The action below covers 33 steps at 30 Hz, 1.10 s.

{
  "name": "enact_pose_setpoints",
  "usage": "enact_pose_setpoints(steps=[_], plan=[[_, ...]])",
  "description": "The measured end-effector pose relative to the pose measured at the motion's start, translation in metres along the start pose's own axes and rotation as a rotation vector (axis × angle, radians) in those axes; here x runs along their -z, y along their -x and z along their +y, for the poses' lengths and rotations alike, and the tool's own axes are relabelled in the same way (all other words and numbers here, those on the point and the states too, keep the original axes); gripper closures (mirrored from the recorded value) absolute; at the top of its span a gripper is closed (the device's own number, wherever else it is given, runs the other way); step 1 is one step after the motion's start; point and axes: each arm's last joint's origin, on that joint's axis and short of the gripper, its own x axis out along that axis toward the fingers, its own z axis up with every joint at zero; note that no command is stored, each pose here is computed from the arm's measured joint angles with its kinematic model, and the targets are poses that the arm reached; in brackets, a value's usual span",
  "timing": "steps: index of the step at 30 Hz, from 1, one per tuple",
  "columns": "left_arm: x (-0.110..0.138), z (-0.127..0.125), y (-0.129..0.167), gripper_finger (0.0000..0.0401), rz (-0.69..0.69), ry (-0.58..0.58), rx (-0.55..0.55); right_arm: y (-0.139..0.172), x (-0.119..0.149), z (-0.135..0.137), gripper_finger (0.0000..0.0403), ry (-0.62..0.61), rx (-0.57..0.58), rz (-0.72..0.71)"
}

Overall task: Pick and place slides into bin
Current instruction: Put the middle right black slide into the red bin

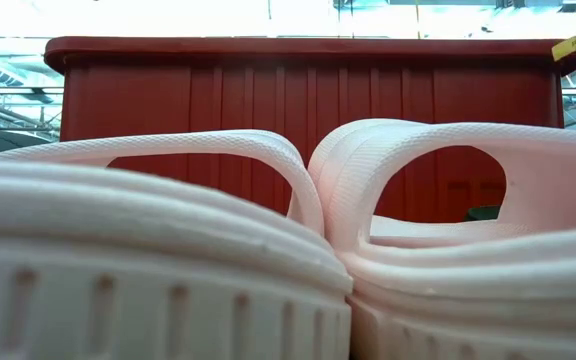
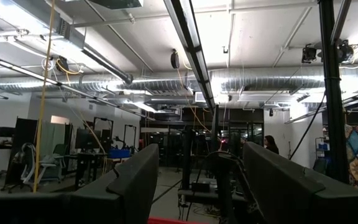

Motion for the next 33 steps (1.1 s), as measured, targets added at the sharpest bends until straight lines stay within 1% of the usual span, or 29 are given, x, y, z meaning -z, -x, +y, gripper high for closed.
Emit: enact_pose_setpoints(steps=[4,6,12,17,23,33], plan=[[0.000,0.000,0.000,0.0160,0.000,0.000,0.000,0.000,0.000,0.000,0.0383,0.044,0.000,0.000],[0.000,0.000,0.000,0.0160,0.000,0.000,0.000,0.000,0.000,0.000,0.0394,0.065,-0.001,0.002],[0.000,0.000,0.000,0.0160,0.001,0.000,0.000,0.000,0.001,0.000,0.0391,0.072,-0.010,0.022],[0.000,0.000,0.000,0.0160,0.000,0.000,0.000,0.001,0.000,-0.001,0.0397,0.062,-0.028,0.060],[0.000,0.000,0.000,0.0160,0.001,0.000,0.000,0.003,-0.006,-0.003,0.0395,0.074,-0.038,0.061],[0.000,0.000,0.000,0.0160,0.002,0.000,0.001,0.013,-0.013,0.001,0.0396,0.090,-0.089,0.053]])
